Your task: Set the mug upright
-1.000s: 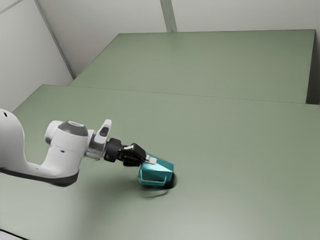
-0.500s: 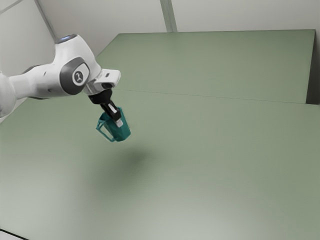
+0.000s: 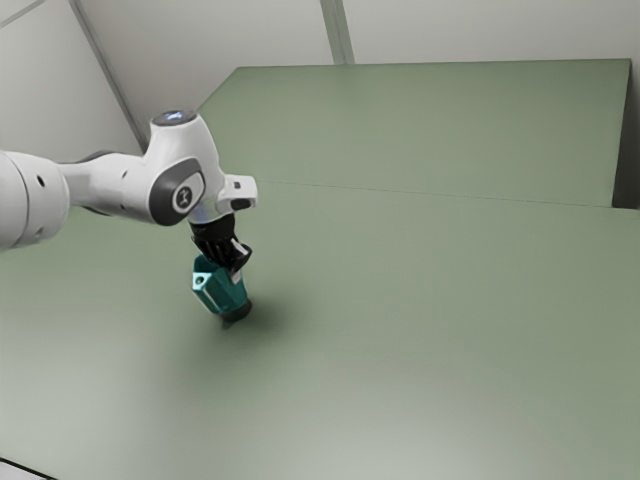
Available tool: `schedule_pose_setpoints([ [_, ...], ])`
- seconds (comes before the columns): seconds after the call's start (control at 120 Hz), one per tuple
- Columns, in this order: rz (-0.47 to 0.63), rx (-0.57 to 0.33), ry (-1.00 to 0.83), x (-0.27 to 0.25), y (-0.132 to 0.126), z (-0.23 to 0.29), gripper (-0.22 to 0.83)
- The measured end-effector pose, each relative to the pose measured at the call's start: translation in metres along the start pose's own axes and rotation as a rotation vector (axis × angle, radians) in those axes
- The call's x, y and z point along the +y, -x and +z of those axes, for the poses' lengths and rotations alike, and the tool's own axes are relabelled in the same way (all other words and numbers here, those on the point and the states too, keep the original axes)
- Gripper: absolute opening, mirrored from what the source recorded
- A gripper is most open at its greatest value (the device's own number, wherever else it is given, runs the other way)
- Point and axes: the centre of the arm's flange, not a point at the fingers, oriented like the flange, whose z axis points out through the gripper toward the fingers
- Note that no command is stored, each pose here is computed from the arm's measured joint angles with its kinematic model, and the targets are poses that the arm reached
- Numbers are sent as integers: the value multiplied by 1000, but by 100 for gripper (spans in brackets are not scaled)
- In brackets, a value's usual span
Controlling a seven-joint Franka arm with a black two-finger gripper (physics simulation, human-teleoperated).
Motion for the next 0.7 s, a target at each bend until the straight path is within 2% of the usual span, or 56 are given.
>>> schedule_pose_setpoints([
  [0.125,-69,3,1,1,1,5,-16],
  [0.208,-107,-6,8,2,3,11,-8],
  [0.367,-161,-9,14,4,3,15,24],
  [0.5,-196,7,14,4,2,6,41],
  [0.575,-211,68,6,1,-10,-44,46],
  [0.625,-218,119,-5,-3,-19,-98,49],
  [0.7,-226,184,-19,-6,-20,-180,52],
])
